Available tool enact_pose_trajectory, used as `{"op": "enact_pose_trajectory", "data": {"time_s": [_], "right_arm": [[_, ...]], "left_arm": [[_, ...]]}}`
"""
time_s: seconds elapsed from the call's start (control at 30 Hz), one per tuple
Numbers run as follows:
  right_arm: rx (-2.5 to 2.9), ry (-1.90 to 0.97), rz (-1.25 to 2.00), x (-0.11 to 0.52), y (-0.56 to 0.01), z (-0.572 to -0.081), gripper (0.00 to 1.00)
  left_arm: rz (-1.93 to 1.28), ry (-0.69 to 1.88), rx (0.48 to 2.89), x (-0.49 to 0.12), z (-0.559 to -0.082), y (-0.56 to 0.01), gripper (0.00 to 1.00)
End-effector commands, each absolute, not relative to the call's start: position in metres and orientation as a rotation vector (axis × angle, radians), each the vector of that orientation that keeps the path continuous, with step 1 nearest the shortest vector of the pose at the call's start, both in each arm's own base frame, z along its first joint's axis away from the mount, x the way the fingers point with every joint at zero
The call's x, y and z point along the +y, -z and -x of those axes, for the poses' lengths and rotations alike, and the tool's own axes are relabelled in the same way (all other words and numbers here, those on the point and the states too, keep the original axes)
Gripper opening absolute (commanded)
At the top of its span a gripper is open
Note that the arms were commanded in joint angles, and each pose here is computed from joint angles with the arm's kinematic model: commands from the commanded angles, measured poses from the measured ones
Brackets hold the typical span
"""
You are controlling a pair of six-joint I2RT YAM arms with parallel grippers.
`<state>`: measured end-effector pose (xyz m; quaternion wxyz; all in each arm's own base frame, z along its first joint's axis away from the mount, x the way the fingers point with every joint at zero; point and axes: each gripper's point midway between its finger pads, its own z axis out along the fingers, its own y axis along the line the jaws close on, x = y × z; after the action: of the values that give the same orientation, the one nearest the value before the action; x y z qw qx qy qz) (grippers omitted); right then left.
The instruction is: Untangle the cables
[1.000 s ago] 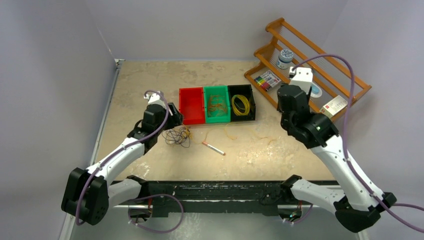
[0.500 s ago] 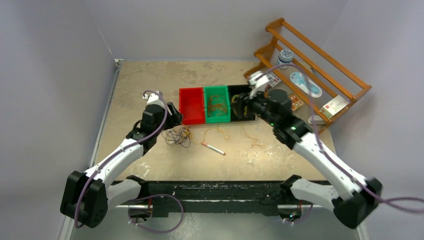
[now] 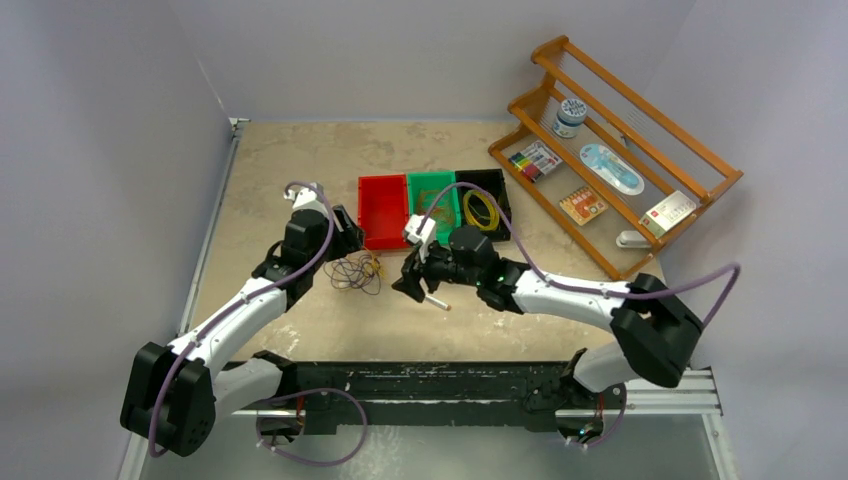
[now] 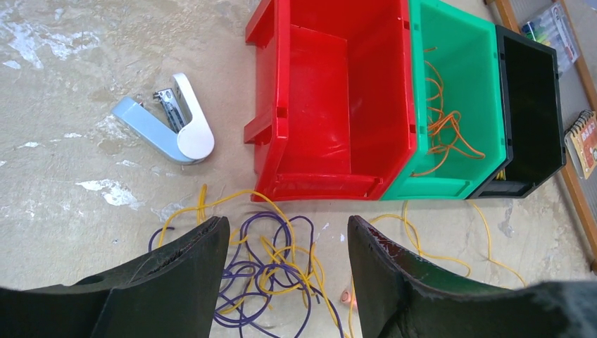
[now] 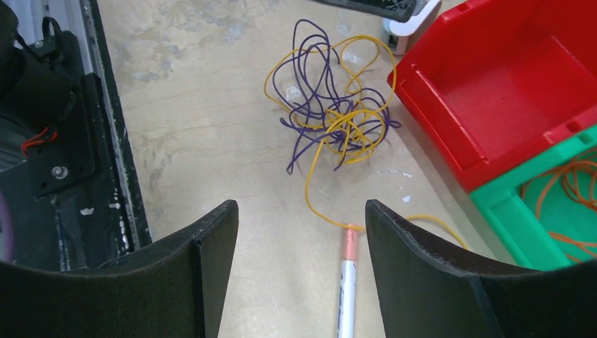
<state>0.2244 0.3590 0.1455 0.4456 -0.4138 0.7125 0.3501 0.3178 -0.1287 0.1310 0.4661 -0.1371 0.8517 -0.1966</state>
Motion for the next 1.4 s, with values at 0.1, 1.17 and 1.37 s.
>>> {"op": "enact_pose_trajectory", "data": {"time_s": [0.1, 1.17, 1.37], "right_arm": [[1.614, -0.864, 1.033, 0.388, -0.132, -0.23, 0.7], [1.696, -0.696, 0.952, 0.381, -0.123, -0.257, 0.0], [1.775, -0.692, 0.859, 0.382, -0.136, -0.267, 0.0]], "left_arm": [[0.359, 0.488, 2.042, -0.127, -0.322, -0.142, 0.62], [0.287, 0.619, 1.967, -0.139, -0.31, -0.161, 0.73], [0.231, 0.694, 1.94, -0.147, -0.299, -0.161, 0.74]]}}
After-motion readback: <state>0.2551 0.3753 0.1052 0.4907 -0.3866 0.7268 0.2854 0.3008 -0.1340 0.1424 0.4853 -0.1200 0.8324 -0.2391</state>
